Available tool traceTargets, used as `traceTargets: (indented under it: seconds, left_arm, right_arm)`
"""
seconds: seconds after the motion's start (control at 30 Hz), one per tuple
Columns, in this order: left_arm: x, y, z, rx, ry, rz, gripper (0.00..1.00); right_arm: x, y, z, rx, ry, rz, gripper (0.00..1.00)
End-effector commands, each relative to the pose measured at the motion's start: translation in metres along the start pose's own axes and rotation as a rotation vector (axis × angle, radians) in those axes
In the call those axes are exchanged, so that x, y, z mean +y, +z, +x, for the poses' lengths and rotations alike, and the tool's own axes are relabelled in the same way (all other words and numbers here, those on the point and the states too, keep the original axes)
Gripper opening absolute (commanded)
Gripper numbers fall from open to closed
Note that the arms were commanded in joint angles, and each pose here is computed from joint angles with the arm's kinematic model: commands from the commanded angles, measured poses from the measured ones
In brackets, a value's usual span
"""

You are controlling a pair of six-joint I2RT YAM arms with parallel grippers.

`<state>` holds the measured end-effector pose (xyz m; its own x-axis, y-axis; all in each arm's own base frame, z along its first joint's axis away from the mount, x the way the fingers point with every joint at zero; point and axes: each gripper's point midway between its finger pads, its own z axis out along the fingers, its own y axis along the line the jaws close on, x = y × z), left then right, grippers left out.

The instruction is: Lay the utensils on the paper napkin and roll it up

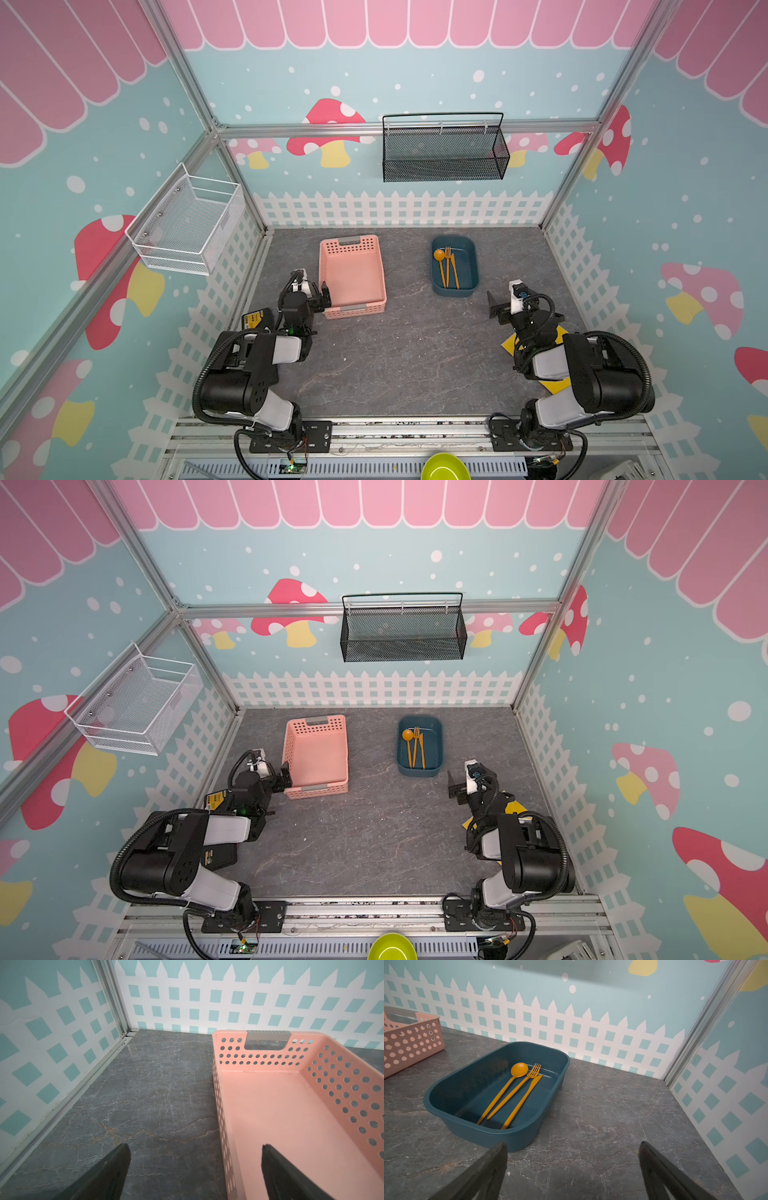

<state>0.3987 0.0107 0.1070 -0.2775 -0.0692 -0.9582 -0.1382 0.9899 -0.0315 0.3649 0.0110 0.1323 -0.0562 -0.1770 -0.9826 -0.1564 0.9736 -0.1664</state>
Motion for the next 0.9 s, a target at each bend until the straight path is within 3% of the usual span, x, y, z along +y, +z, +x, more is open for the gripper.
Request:
traceTargets:
  seconds: [0.0, 0.3, 0.57, 0.73, 0.87]
  left_arm:
    - [0.002, 0.003, -0.01, -0.023, 0.001, 0.0, 1.0]
    - [0.009, -0.002, -0.014, -0.046, -0.018, -0.041, 1.0]
    - [0.021, -0.026, -0.057, -0.051, -0.036, -0.159, 1.0]
    - [0.003, -0.032, -0.093, -0.025, -0.076, -0.113, 1.0]
    - [-0.023, -0.033, -0.109, 0.068, -0.088, -0.021, 1.0]
  right_arm:
    - [-0.004, 0.003, -0.004, -0.01, 0.001, 0.019, 0.99]
    - [-0.013, 0.0, -0.005, -0.01, 0.018, 0.071, 1.0]
    - [-0.014, -0.005, -0.028, -0.022, 0.014, 0.067, 0.98]
    - [-0.018, 0.003, -0.033, 0.039, 0.08, 0.061, 0.94]
    - [-0.023, 0.009, -0.028, 0.143, 0.171, 0.08, 0.9]
